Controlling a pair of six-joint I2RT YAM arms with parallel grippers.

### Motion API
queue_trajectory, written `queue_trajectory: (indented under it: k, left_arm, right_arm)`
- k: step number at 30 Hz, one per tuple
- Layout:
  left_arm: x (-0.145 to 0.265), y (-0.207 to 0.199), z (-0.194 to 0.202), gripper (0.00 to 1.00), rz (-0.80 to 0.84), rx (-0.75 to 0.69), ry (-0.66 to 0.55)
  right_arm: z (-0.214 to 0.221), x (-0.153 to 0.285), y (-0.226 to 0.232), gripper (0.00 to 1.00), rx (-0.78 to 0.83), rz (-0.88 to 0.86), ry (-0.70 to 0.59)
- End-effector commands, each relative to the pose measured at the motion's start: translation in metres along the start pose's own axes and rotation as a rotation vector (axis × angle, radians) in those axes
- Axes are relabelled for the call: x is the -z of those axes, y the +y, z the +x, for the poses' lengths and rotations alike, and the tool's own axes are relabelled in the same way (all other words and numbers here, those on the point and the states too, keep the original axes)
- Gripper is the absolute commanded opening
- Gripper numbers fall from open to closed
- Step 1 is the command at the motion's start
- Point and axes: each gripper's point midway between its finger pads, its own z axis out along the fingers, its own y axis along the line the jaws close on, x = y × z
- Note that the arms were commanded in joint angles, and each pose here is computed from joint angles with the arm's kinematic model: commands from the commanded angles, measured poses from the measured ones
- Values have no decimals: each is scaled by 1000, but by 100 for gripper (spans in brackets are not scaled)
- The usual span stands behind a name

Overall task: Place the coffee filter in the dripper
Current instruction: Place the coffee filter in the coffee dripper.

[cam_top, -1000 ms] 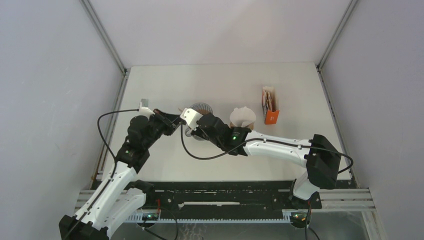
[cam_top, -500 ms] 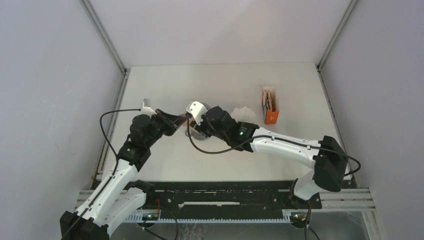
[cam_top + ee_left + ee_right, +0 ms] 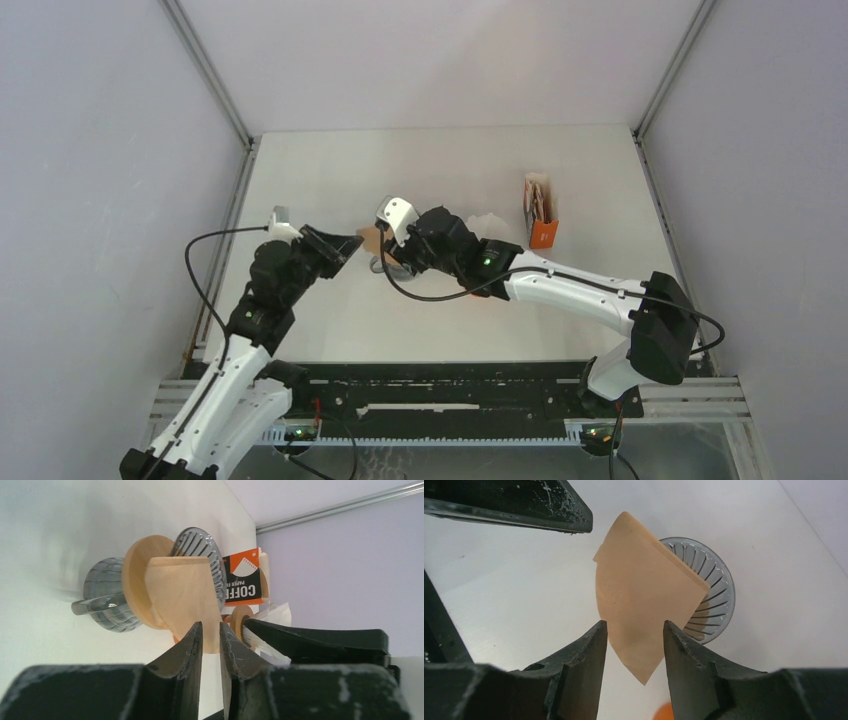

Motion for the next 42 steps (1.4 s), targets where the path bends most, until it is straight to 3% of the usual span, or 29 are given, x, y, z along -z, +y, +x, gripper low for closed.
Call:
queue_trajectory:
  k: [1,8,15,29,42]
  left_arm:
    - [-4,19,3,24,42,-4,-17]
    - [-7,35,10,30,197,67,-49]
    - [-12,35,13,35,274,42,-53]
    - [-15,46,8,34,288,85,-78]
    - [-21,32,9,33,370,117,-37]
  right_arm:
    - [-25,7,-1,54,-57,-36,-45]
    - [-31,11,-1,54,-101,-54,-54]
    - [-31,13,-2,54,-117,-60,-55]
    - [-33,16,-6,54,-116,-48,-60]
    - [-32,15,-8,54,-111,-41,-56]
